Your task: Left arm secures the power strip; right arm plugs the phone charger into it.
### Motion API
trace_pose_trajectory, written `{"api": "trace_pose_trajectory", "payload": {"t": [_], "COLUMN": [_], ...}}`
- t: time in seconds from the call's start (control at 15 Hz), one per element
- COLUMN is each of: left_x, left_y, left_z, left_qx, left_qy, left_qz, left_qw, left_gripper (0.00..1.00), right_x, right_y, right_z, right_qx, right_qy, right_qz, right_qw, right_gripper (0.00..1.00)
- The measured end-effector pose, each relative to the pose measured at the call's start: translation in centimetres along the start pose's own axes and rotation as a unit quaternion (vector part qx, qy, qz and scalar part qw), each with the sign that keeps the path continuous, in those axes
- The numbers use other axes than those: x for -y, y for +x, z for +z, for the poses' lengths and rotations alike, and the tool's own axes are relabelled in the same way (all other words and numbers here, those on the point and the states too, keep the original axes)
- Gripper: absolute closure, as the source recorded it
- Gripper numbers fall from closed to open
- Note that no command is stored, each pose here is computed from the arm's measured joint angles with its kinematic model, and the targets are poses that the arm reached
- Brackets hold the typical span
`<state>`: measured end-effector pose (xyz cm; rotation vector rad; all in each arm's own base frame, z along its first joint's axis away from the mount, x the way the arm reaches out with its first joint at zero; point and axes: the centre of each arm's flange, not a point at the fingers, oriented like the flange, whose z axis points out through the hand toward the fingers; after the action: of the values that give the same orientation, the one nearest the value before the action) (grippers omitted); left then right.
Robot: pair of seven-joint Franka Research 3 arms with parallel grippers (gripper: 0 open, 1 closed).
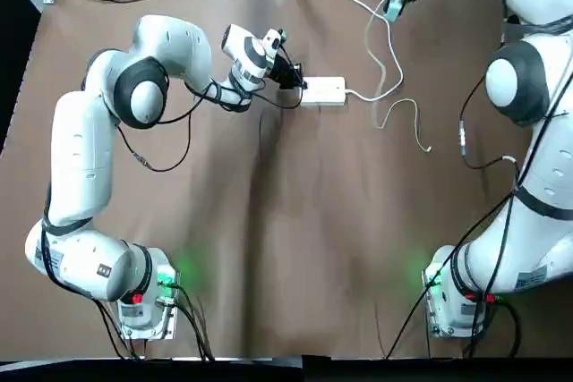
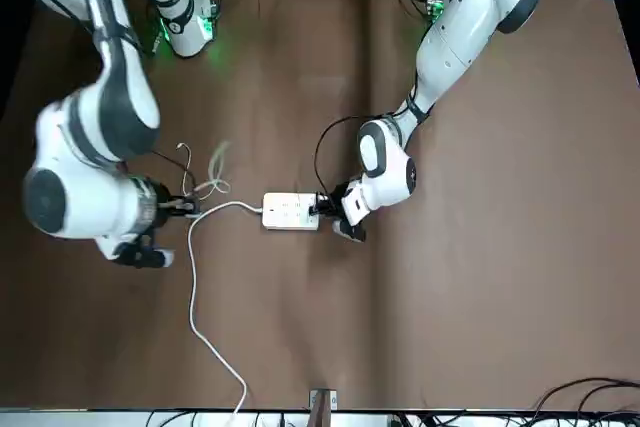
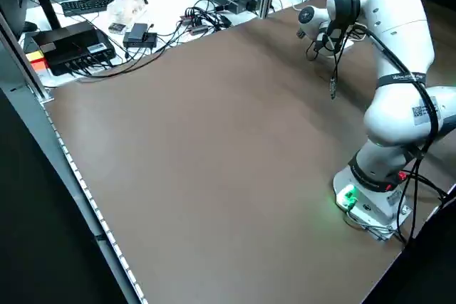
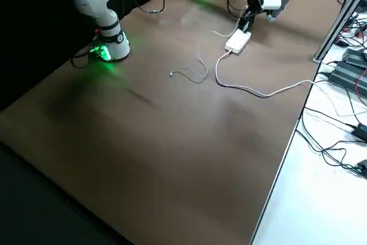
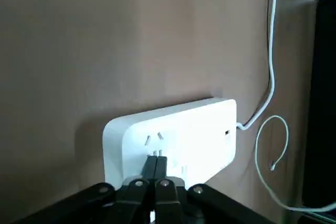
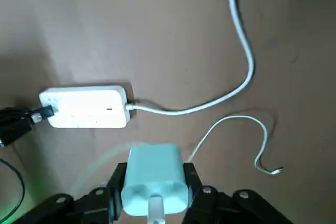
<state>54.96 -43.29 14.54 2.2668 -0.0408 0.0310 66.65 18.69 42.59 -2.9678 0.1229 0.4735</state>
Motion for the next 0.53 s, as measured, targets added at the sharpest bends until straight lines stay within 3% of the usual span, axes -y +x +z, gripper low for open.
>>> {"api": "trace_pose_trajectory", "payload": {"t": [0.27,0.33,0.53], "left_x": [0.0,0.0,0.0], "left_y": [0.0,0.0,0.0], "left_z": [0.0,0.0,0.0], "left_qx": [0.0,0.0,0.0], "left_qy": [0.0,0.0,0.0], "left_qz": [0.0,0.0,0.0], "left_qw": [1.0,1.0,1.0], "left_gripper": [0.99,0.99,0.99], "right_x": [3.5,5.5,8.4], "right_y": [-1.1,-2.7,-4.7], "right_z": [5.8,8.0,10.6], "right_qx": [0.064,0.101,0.138], "right_qy": [-0.033,-0.047,-0.036], "right_qz": [0.004,-0.005,-0.022], "right_qw": [0.997,0.994,0.989], "right_gripper": [0.52,0.52,0.52]}}
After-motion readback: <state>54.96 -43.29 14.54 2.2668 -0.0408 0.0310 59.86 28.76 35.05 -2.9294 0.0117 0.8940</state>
